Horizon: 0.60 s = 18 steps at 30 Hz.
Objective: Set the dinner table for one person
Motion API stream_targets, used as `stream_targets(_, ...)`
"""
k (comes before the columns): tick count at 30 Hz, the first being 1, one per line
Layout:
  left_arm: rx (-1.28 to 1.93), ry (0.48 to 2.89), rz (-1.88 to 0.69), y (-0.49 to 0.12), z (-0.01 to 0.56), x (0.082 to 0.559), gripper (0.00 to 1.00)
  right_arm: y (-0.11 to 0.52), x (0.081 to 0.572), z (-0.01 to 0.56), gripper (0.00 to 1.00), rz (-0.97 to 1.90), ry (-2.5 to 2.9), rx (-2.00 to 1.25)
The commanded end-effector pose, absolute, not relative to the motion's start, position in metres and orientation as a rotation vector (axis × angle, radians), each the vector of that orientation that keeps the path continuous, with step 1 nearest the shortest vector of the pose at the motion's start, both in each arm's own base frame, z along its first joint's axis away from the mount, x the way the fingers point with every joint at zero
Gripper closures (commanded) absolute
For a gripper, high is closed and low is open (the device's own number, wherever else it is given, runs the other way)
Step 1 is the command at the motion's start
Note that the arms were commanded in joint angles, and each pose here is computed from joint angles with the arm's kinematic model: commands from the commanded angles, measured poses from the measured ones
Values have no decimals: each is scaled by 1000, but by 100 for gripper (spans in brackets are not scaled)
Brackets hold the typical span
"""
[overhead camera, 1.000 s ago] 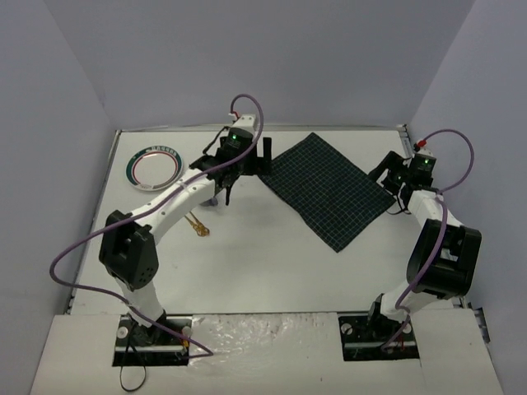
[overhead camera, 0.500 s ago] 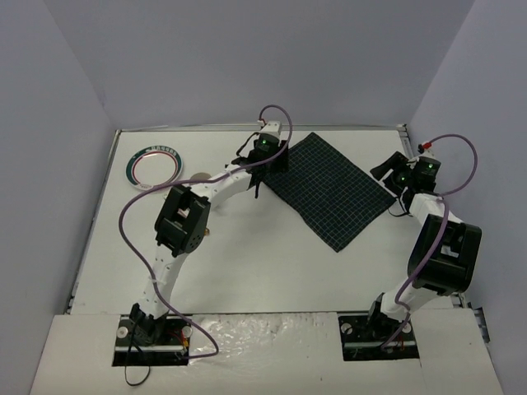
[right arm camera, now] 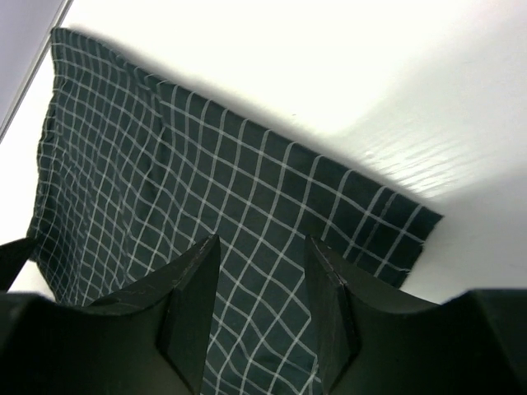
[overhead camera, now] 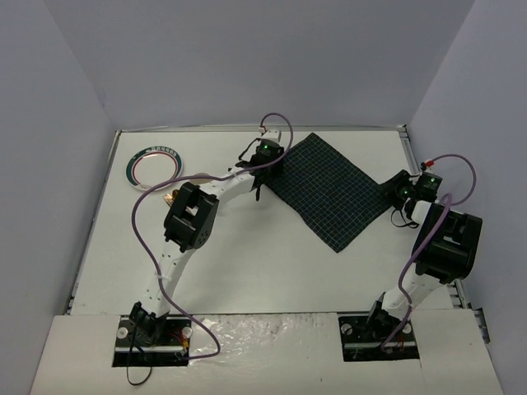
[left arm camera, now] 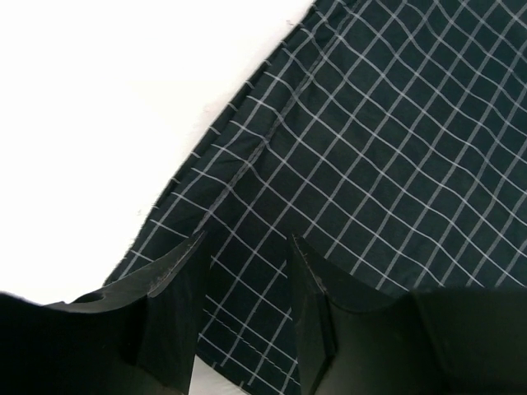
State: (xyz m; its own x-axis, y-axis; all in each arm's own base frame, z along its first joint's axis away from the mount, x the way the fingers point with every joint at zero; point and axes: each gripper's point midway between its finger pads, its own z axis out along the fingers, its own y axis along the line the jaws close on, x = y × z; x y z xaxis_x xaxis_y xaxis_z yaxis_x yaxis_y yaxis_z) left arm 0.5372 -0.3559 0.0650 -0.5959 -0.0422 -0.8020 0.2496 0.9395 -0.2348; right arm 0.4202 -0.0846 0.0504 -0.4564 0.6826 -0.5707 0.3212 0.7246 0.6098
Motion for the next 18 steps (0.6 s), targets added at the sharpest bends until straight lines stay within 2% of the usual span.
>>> stream_targets(1, 92, 2083, -402, -348, 101, 558, 63, -101, 429, 60, 60, 526, 1986, 742)
stream_targets(10, 12, 2162, -351, -326, 59, 559, 72, -114, 415, 24, 65, 522, 2011, 849)
stream_targets(18, -61, 2222, -317, -299, 42, 556, 78, -133, 409, 24, 70, 467, 1992, 906)
